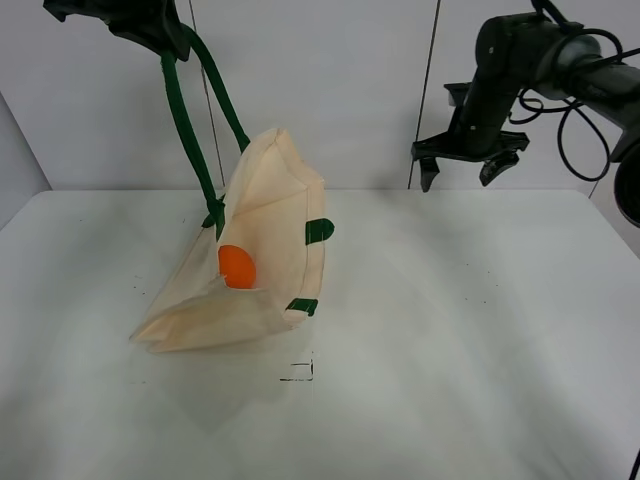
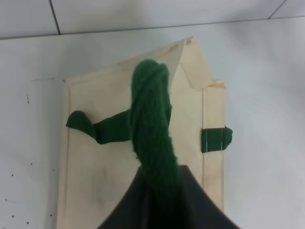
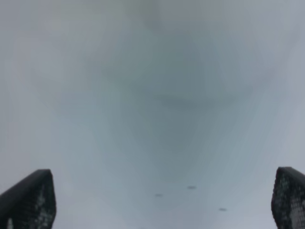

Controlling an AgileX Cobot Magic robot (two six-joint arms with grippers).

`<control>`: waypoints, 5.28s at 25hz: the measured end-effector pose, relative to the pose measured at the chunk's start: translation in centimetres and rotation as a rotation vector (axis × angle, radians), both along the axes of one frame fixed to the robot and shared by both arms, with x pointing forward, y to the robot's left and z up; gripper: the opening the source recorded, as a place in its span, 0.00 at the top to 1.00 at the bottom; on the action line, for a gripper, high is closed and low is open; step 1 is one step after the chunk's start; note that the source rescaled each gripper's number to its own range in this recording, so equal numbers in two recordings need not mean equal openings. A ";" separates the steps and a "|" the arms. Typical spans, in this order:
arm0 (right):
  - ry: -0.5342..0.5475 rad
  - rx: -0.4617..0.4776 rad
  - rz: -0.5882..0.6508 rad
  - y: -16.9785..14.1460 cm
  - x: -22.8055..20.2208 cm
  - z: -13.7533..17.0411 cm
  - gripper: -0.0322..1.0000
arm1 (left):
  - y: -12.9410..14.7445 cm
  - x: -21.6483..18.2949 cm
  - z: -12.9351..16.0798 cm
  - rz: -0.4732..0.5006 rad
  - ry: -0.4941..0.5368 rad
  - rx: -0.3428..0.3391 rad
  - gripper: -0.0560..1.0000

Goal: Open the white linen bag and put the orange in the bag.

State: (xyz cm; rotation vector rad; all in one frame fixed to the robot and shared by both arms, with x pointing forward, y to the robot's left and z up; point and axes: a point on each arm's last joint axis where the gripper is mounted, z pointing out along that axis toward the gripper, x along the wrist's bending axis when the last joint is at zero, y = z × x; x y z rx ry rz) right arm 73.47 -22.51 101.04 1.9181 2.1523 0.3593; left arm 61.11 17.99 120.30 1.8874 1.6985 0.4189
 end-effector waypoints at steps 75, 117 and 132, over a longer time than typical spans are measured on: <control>-0.790 0.076 -0.108 -7.2 -49.9 4.3 0.00 | -0.2 0.2 -1.7 -0.017 0.059 0.013 0.95; -0.790 0.076 -0.108 -7.2 -49.9 4.3 0.00 | 3.7 8.0 -16.7 0.085 0.399 0.147 0.00; -0.790 0.076 -0.108 -7.2 -49.9 4.3 0.00 | 11.6 8.2 -16.7 0.227 0.425 0.128 0.00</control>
